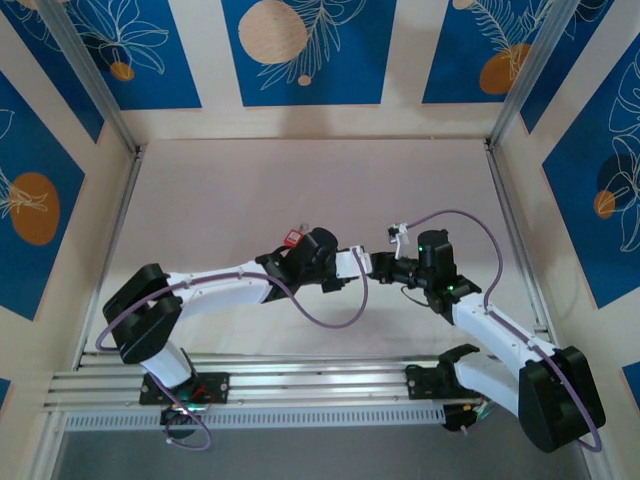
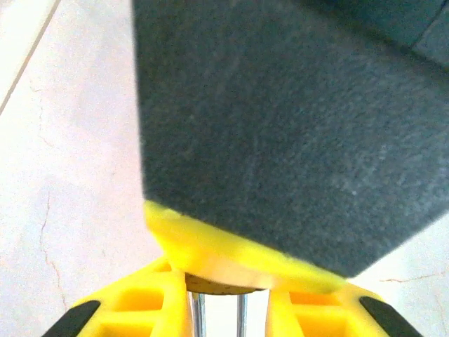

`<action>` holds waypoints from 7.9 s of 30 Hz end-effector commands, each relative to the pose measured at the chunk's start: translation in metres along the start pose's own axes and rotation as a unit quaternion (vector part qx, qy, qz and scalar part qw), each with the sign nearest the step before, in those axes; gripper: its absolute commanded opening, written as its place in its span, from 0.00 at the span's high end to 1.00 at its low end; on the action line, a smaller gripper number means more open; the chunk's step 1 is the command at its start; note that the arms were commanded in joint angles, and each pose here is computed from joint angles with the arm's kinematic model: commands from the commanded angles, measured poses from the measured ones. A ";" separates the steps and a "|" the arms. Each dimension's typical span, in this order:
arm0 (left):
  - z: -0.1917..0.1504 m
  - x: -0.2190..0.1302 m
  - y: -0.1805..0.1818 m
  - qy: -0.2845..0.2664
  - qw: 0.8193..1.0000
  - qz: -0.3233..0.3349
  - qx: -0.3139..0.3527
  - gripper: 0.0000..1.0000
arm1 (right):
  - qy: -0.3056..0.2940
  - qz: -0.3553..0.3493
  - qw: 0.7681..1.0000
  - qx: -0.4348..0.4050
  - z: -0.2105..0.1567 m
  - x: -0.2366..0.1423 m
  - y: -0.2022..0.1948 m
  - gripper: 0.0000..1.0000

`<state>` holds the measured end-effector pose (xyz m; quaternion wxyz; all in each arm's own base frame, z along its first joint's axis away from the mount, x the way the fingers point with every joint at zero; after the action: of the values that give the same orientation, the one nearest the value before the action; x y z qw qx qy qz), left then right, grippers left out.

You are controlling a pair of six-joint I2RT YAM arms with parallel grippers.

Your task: Unlock with the key

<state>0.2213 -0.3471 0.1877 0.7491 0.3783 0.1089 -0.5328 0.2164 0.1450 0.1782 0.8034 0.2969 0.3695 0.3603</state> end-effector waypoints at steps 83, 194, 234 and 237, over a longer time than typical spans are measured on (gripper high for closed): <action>-0.058 -0.029 0.008 0.039 0.985 0.164 -0.048 0.55 | -0.006 -0.034 0.996 0.077 0.014 0.019 -0.001 0.92; -0.060 -0.051 0.023 0.010 0.965 0.253 -0.073 0.58 | 0.127 -0.240 0.939 0.212 -0.080 0.084 -0.103 0.65; -0.062 -0.164 0.053 0.043 0.876 0.429 -0.216 0.00 | -0.111 -0.315 0.913 -0.234 0.092 -0.024 0.055 0.01; -0.070 -0.161 0.054 0.034 0.869 0.461 -0.176 0.00 | -0.175 -0.309 0.895 -0.272 0.105 -0.021 0.053 0.01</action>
<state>0.2131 -0.1869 0.2562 0.9582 0.2376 0.0703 -0.1429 0.2606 0.1499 0.2747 0.9480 0.0430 0.2582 0.1812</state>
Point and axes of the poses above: each hand's point on the last joint's axis, 136 mm out from that joint toward the fingers, its own x axis out along the fingers, its own y axis along the line the jaws close on, z = x × y, the point moved 7 cm from there along -x, back along the fingers, and after that the axes turned 5 degrees about x, right-handed, at the moved point
